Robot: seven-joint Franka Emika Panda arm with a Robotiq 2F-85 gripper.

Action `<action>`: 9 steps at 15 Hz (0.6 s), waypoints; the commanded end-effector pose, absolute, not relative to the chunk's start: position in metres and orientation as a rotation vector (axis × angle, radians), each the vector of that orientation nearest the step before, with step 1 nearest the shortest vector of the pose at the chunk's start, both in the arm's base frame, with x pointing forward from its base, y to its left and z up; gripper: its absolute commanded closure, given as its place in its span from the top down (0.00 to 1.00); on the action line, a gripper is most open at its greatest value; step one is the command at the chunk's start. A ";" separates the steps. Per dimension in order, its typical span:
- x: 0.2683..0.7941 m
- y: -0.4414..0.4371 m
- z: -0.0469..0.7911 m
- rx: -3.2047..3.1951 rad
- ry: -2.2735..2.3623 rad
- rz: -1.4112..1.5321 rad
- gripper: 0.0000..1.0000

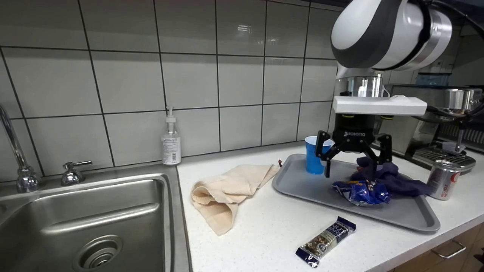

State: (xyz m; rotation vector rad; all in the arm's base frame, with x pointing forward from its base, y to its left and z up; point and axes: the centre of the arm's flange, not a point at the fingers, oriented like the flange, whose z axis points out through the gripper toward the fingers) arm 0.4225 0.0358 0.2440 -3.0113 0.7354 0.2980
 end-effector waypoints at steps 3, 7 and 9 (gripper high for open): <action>0.390 0.074 0.240 -2.988 0.785 0.322 1.00; 0.382 0.092 0.226 -2.961 0.844 0.347 1.00; 0.382 0.096 0.221 -2.942 0.893 0.339 1.00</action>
